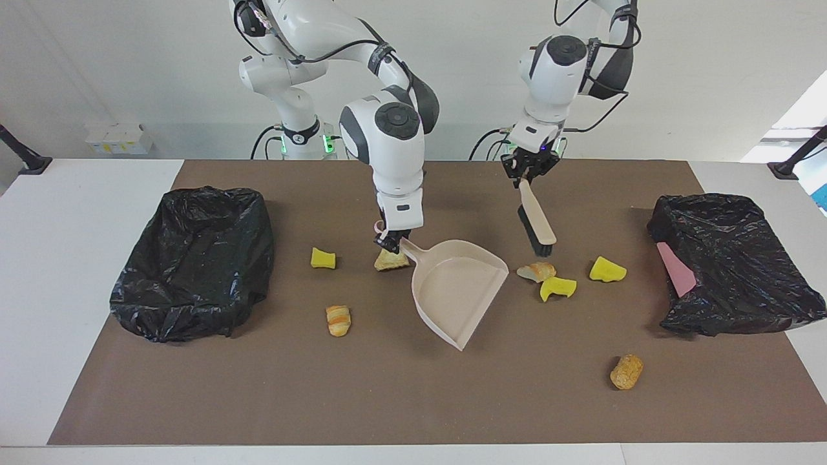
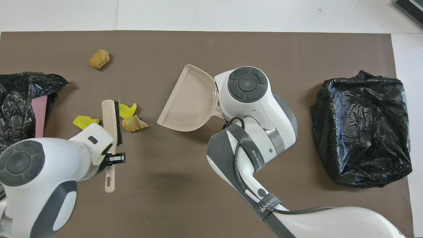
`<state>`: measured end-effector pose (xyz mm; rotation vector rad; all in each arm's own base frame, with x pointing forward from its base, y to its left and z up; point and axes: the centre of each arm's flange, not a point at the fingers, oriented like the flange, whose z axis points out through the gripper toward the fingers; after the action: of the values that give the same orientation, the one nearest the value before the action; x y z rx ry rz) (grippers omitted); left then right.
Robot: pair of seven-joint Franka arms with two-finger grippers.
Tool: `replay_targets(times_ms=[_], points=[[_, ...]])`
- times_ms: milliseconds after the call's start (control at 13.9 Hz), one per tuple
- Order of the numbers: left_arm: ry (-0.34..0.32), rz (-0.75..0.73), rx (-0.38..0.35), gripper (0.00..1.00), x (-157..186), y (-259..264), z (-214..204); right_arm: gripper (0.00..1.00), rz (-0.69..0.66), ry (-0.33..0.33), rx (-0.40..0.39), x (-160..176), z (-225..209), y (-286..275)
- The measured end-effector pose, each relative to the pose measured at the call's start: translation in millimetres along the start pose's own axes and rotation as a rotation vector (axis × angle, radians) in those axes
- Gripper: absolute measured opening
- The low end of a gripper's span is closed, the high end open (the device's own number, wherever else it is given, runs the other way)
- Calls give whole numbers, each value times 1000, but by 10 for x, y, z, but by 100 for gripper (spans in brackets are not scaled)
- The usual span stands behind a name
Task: Sweep and dump trash in bin
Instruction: 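Sweep the yellow sponge pieces into the dustpan with the left gripper's brush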
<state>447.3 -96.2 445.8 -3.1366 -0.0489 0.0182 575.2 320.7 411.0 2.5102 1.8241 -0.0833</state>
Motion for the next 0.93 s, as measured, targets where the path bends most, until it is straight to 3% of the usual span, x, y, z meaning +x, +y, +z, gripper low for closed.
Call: replay_targets(times_ms=[216, 503, 719, 935], points=[[-26, -48, 1, 26, 143, -679, 119, 31, -108, -66, -5, 45, 277, -52], [-89, -141, 24, 26, 104, -1325, 495, 31, -186, -92, -5, 77, 399, -67], [-113, -142, 27, 26, 50, -1369, 867, 31, -220, -112, -19, 163, 444, -154], [-110, -104, 32, 26, 81, -1197, 931, 31, -231, -117, -18, 197, 468, -211]])
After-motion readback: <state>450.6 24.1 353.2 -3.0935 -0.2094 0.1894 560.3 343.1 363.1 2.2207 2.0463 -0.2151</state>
